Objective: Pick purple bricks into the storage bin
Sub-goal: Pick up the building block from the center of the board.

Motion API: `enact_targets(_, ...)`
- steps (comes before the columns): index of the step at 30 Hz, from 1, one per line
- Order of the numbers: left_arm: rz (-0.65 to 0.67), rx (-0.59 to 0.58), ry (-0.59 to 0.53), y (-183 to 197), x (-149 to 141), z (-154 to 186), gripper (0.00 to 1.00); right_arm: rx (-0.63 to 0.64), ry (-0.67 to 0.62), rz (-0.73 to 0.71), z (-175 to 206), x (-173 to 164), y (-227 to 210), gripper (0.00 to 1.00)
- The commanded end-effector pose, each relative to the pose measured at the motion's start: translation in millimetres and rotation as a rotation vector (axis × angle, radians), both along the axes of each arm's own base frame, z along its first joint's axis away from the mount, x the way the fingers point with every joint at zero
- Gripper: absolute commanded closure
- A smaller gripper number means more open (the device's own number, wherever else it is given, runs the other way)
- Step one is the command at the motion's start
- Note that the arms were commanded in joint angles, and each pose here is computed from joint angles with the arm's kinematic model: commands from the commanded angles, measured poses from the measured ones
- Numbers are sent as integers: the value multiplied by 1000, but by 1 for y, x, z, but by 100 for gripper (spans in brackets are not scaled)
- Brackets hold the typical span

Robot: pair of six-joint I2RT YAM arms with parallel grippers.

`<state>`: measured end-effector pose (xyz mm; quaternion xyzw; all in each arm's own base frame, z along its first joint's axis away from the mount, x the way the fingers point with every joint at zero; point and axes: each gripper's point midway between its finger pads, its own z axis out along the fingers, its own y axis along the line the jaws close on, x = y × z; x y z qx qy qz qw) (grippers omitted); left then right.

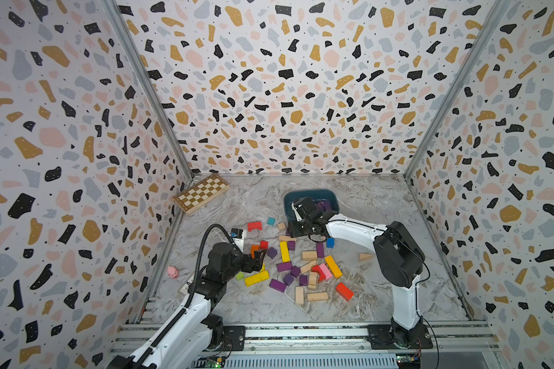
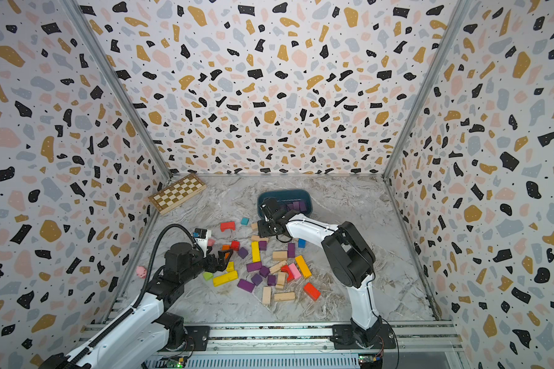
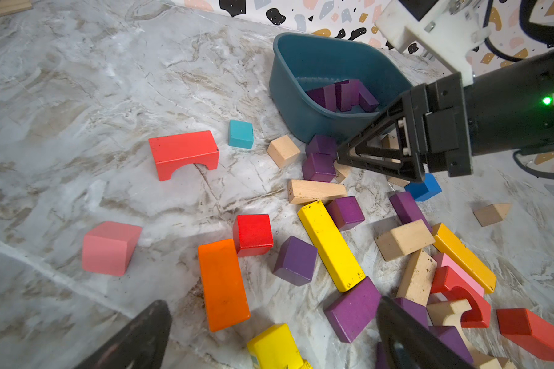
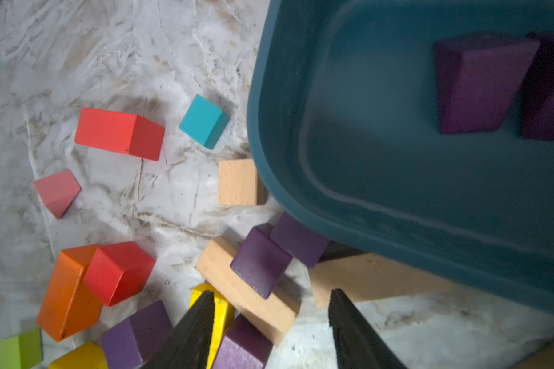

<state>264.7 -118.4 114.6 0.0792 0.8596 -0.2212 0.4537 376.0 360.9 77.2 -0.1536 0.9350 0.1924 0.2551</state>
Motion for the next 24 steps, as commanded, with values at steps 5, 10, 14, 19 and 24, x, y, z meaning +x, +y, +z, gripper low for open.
enact_targets(5,4,-10,-44,-1,6,15,1,-1,-8,-4,1,17,7,41)
enact_targets(10,2,-11,-45,-2,6,15,1,-4,-9,-9,-1,24,8,41)
enact_targets(14,0,-11,-46,-2,6,15,1,-4,-9,-13,-2,28,7,42)
enact_targets(19,1,-11,-44,-2,6,15,1,-6,-9,-10,-4,32,9,44)
enact_targets(24,0,-11,-46,-2,6,15,1,-8,-4,-8,-8,35,10,45)
